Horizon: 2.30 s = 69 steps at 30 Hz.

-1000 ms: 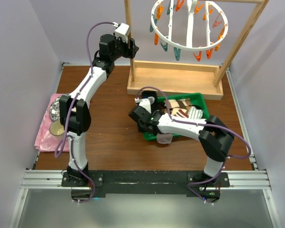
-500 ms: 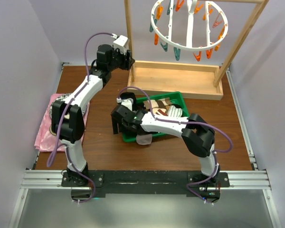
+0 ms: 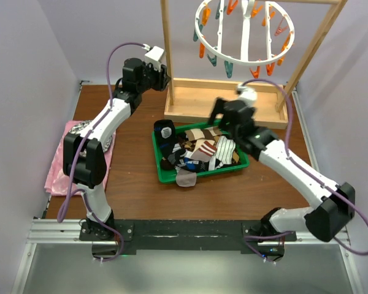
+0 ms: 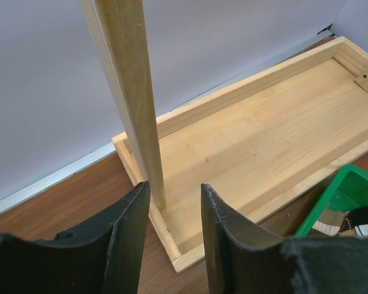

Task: Clip the socks to the hanger
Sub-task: Adjust the bin at the center of the board, then adjust the clothesline at the center of the board.

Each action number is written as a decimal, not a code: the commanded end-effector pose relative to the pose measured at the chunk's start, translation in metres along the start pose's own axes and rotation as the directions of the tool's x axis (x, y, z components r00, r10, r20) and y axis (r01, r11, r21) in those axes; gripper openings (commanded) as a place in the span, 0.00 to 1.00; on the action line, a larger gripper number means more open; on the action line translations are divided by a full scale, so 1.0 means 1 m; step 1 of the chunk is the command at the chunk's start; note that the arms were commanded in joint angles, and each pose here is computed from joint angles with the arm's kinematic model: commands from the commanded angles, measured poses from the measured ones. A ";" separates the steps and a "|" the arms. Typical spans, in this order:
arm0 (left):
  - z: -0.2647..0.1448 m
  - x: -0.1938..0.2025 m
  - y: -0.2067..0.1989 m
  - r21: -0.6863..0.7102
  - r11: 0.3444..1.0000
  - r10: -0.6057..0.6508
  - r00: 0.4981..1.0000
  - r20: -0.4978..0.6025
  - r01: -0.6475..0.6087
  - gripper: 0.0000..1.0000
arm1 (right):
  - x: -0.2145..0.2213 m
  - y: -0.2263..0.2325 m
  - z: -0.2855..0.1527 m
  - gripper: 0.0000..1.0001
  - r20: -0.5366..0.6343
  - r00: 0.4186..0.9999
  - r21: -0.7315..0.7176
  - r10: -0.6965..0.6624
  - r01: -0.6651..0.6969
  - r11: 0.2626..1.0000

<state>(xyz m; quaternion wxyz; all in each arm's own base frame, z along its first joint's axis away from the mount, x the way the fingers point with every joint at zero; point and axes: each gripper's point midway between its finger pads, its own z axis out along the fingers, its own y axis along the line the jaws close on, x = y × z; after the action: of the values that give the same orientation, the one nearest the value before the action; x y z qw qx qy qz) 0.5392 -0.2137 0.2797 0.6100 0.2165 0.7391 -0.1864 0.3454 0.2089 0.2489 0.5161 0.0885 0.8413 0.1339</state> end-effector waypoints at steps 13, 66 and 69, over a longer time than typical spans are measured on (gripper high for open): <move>-0.058 -0.028 0.088 -0.183 0.983 -0.011 1.000 0.026 0.016 0.32 | -0.090 -0.221 0.044 0.97 0.273 0.962 0.540 0.005 -0.158 0.826; 0.022 -0.066 0.104 -0.324 0.933 -0.089 0.972 0.217 0.158 0.36 | -0.213 -0.312 0.095 0.94 0.491 0.856 0.543 -0.161 -0.156 0.825; 0.010 -0.056 0.119 -0.350 0.923 -0.091 0.975 0.202 0.158 0.35 | -0.215 -0.313 0.100 0.93 0.494 0.855 0.545 -0.159 -0.161 0.823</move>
<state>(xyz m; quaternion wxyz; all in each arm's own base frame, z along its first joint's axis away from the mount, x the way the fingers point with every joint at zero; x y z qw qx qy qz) 0.6128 -0.2132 0.3207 0.6784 0.1120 0.7062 -0.1689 0.5218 -0.1331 0.2650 0.6436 0.2740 0.7001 -0.1436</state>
